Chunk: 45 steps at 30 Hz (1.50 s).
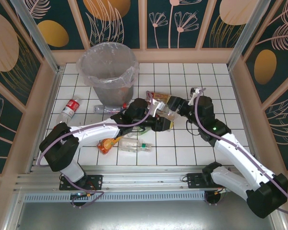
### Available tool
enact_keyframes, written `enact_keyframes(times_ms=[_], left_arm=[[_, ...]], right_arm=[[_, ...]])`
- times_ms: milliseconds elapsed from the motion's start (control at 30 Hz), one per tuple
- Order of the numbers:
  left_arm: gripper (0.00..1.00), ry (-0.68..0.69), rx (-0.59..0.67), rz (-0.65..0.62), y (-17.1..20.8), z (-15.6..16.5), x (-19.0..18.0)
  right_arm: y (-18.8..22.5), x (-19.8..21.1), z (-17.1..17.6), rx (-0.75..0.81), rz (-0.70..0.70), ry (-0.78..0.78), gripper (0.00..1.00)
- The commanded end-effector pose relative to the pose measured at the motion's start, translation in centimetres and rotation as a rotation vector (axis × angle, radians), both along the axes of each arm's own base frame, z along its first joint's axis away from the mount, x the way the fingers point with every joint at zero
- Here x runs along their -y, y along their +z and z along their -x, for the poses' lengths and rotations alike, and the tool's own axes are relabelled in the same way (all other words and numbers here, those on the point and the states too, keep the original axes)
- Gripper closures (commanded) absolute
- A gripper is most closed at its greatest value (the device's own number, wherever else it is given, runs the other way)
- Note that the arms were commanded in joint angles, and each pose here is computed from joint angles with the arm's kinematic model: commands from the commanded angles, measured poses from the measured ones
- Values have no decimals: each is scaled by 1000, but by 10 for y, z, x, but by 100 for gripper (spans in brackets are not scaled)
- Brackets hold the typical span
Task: Put the plastic bottles in the bin
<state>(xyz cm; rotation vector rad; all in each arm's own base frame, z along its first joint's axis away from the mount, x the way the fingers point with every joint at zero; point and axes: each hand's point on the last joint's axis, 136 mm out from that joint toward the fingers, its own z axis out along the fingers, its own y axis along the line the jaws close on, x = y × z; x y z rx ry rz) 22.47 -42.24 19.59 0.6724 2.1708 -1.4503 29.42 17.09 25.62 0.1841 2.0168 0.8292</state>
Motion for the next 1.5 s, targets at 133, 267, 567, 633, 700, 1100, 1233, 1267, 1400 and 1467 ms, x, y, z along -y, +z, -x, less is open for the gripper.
enact_keyframes(times_ms=[133, 267, 567, 633, 700, 1100, 1233, 1267, 1400, 1467], left_arm=[[52, 59, 87, -9, 45, -19, -4], [53, 106, 106, -12, 65, -37, -15], [52, 279, 249, -77, 134, -93, -62], [52, 321, 271, -99, 146, -107, -74], [52, 370, 296, -132, 158, -123, -87], [54, 686, 315, -298, 168, -209, -205], [54, 777, 287, -369, 156, -232, -251], [54, 790, 275, -383, 152, -237, -260], [53, 803, 227, -405, 135, -246, -278], [53, 808, 205, -425, 124, -249, -283]], right_arm=[[37, 12, 32, 148, 42, 69, 10], [46, 12, 46, 175, 70, 123, 10], [42, 12, 53, 162, 83, 148, 10], [38, 11, 51, 149, 76, 146, 10], [31, 10, 48, 127, 81, 136, 11], [17, 6, 40, 82, 88, 125, 11], [12, 5, 39, 70, 91, 123, 11], [11, 5, 38, 66, 93, 122, 11], [6, 4, 36, 51, 100, 118, 11], [4, 3, 35, 44, 104, 118, 11]])
